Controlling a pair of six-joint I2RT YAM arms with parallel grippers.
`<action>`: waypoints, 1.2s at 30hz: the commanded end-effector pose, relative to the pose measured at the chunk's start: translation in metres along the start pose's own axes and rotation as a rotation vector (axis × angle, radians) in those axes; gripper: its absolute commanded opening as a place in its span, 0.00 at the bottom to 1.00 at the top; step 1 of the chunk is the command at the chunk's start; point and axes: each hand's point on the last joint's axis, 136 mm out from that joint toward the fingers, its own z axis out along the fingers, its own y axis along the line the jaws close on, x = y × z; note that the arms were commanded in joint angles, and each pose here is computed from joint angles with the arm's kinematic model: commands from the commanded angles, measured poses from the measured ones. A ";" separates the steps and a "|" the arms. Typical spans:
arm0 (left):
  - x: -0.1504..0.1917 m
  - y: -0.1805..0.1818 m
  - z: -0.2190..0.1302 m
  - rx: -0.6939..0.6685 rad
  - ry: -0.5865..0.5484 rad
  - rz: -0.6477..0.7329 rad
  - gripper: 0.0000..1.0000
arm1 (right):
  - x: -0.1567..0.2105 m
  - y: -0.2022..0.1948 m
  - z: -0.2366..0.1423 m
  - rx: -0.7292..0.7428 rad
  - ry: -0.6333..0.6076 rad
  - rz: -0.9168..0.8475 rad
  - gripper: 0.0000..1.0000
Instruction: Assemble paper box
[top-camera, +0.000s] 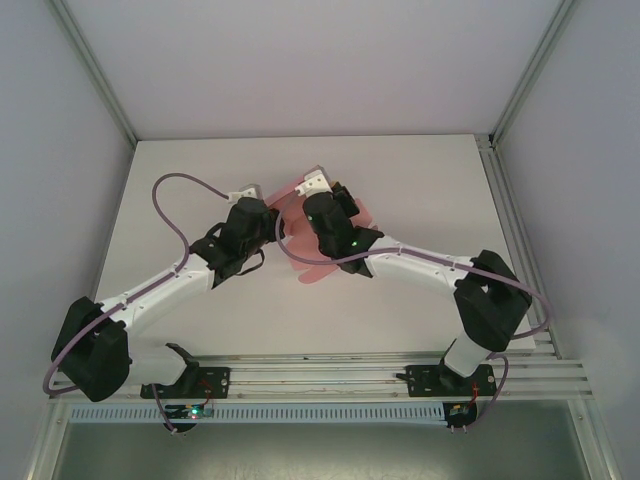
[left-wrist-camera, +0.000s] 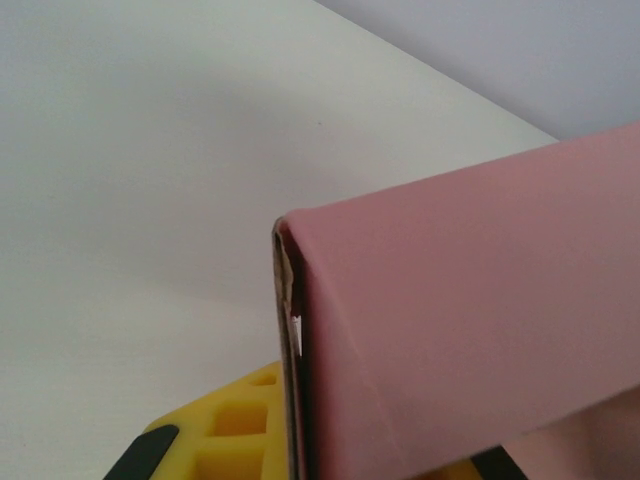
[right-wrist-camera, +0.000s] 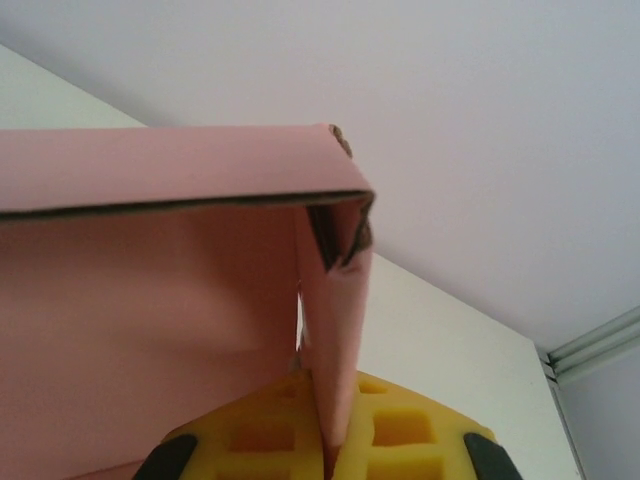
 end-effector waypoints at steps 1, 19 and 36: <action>0.003 0.008 -0.009 -0.061 0.026 -0.008 0.00 | 0.016 -0.049 0.001 0.139 0.051 0.036 0.03; -0.068 0.014 -0.004 -0.379 -0.053 1.313 0.00 | -0.007 -0.079 -0.144 -0.547 -0.402 0.377 0.98; 0.054 0.019 -0.027 0.337 1.086 2.567 0.00 | 0.055 -0.122 -0.129 -0.485 -0.232 0.566 0.98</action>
